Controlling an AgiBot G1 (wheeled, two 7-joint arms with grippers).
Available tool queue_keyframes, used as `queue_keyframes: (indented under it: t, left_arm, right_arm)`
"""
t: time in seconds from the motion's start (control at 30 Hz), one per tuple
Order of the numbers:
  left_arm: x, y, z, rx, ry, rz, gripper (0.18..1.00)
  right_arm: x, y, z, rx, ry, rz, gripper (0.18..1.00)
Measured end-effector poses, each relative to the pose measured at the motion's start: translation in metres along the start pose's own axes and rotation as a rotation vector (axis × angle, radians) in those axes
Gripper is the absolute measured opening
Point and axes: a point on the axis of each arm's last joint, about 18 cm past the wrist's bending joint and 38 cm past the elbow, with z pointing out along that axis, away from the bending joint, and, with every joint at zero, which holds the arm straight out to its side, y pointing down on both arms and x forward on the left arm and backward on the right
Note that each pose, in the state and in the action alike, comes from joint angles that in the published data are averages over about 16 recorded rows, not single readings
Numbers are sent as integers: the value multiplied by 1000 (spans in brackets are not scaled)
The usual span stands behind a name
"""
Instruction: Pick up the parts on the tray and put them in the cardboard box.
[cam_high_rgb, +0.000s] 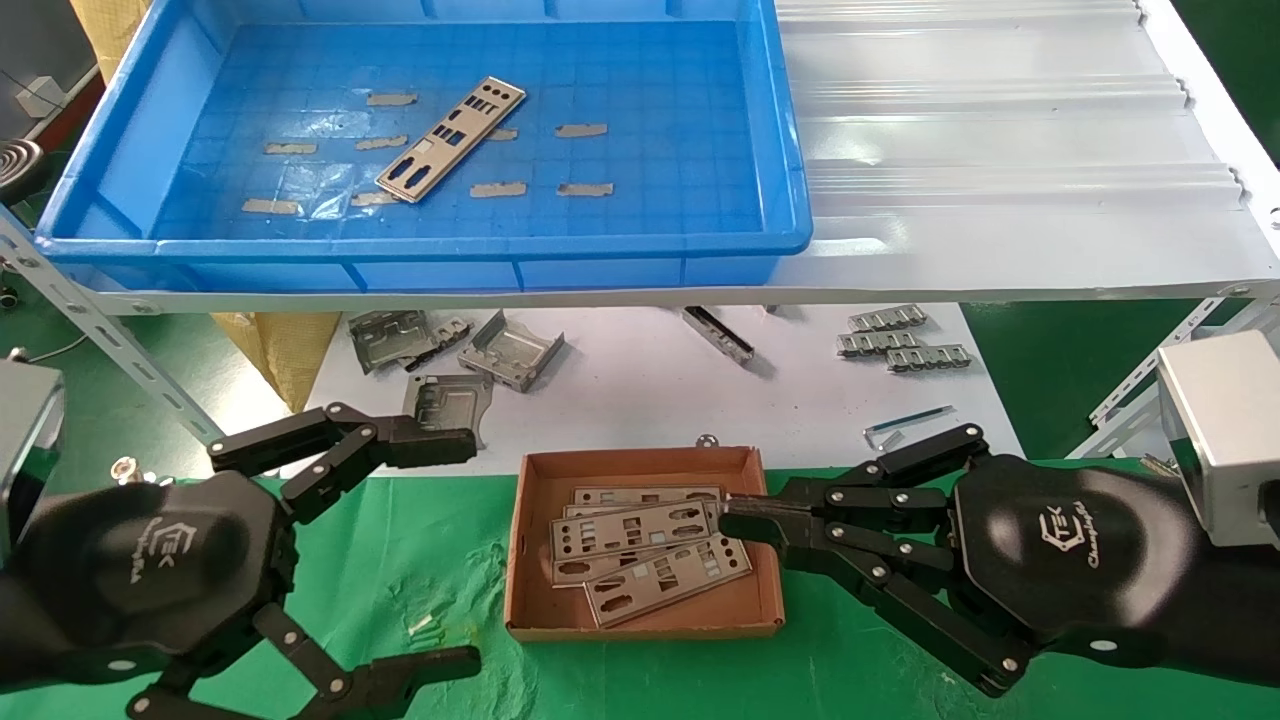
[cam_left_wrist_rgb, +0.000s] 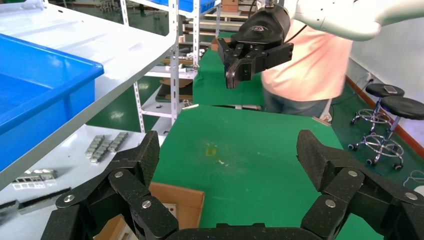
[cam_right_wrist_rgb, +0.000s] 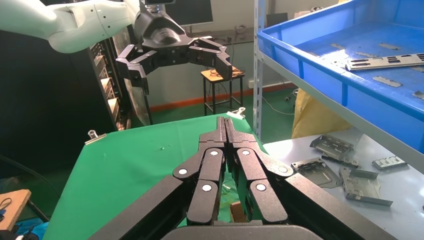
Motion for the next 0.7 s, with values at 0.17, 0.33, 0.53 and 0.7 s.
queue_keyframes:
  t: [0.17,0.33,0.53,0.7]
  left_arm:
    - [-8,-5,2,7,-15,18,1001]
    - [-36,-17,11,15,-60,48,1001]
    - [-103,-41,28,19,-179,79,1001]
    - [-170,-64,48,-5,-324,69,1001]
  right_arm:
    - [0,0,0,0,0,0,191]
    - [0,0,0,0,0,0,195]
    - [0,0,0,0,0,0,216]
    - [0,0,0,0,0,0,256]
